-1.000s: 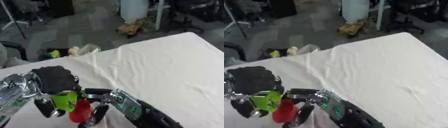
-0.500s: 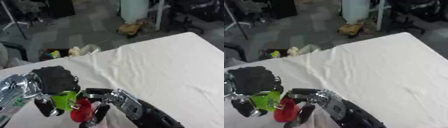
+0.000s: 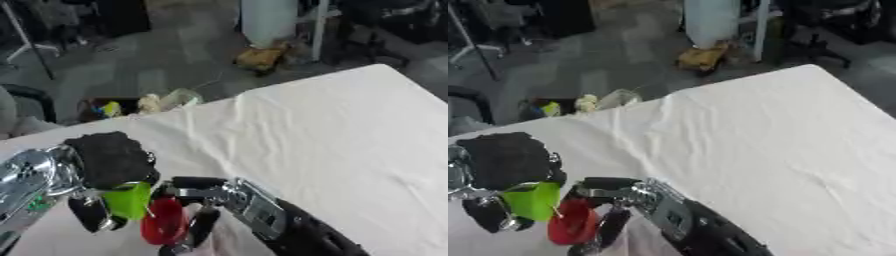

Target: Pour the contents of one cup into another cup.

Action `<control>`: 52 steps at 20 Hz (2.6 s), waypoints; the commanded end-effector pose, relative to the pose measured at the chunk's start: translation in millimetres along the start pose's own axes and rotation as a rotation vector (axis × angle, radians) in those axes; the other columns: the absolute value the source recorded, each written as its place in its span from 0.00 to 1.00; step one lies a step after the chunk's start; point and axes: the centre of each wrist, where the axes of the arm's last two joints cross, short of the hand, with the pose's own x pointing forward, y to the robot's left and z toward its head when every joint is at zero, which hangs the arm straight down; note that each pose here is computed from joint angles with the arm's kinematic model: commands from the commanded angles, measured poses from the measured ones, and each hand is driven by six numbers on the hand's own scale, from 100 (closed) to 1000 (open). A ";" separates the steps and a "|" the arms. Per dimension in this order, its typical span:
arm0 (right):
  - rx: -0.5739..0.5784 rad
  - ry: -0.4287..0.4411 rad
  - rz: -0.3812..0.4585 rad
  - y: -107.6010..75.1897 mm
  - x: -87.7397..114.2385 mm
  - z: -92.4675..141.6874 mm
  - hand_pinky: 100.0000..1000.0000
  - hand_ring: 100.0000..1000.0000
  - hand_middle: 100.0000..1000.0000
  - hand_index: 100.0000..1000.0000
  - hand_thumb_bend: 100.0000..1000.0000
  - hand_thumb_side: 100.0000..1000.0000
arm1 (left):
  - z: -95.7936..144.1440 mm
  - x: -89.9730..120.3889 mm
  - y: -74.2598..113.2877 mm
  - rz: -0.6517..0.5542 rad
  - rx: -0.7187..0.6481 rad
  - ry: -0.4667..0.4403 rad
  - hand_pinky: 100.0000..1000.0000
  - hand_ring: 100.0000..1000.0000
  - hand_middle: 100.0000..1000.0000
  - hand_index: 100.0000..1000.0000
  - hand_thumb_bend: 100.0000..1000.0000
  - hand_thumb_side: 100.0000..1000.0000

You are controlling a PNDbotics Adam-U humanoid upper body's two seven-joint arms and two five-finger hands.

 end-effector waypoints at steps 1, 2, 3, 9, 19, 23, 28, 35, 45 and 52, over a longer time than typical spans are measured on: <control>-0.014 -0.015 0.022 -10.1 5.3 -0.1 0.62 0.78 0.05 0.38 0.00 0.03 | 5.5 -6.9 6.0 -0.130 -0.140 -0.070 0.00 0.00 0.14 0.67 0.12 0.11; -0.014 -0.014 0.021 -10.1 5.3 -0.1 0.62 0.78 0.05 0.38 0.00 0.03 | 5.4 -6.9 5.8 -0.130 -0.140 -0.070 0.00 0.00 0.14 0.67 0.12 0.11; -0.014 -0.014 0.021 -10.0 5.3 -0.1 0.62 0.78 0.05 0.38 0.00 0.03 | 5.2 -6.9 5.7 -0.130 -0.141 -0.071 0.00 0.00 0.14 0.67 0.12 0.11; -0.015 -0.015 0.020 -10.6 5.7 0.2 0.62 0.78 0.05 0.38 0.00 0.03 | 5.6 -7.3 6.4 -0.130 -0.138 -0.069 0.00 0.00 0.14 0.67 0.12 0.11; -0.014 -0.013 0.018 -10.7 5.5 0.9 0.62 0.78 0.05 0.38 0.00 0.03 | 6.0 -7.5 6.3 -0.127 -0.137 -0.066 0.00 0.00 0.14 0.67 0.12 0.11; -0.014 -0.009 0.017 -10.2 4.5 1.5 0.62 0.78 0.05 0.38 0.00 0.03 | 6.5 -7.6 6.6 -0.120 -0.133 -0.065 0.00 0.00 0.14 0.67 0.12 0.11; -0.015 0.006 0.013 -7.9 0.7 3.7 0.62 0.78 0.05 0.38 0.00 0.03 | 9.1 -8.3 7.0 -0.092 -0.117 -0.059 0.00 0.00 0.14 0.67 0.11 0.11; -0.030 0.059 -0.003 -0.8 -13.4 12.2 0.62 0.79 0.05 0.38 0.00 0.02 | 26.6 -12.8 13.8 0.025 -0.032 -0.023 0.00 0.00 0.13 0.67 0.12 0.09; -0.130 0.195 -0.046 8.4 -47.8 41.6 0.62 0.79 0.06 0.38 0.00 0.02 | 60.9 -20.9 11.9 0.258 0.161 0.049 0.00 0.00 0.08 0.66 0.13 0.08; -0.263 0.288 -0.072 7.1 -64.3 63.9 0.61 0.79 0.06 0.38 0.00 0.02 | 91.1 -28.5 -3.5 0.475 0.363 0.142 0.00 0.00 0.04 0.66 0.10 0.09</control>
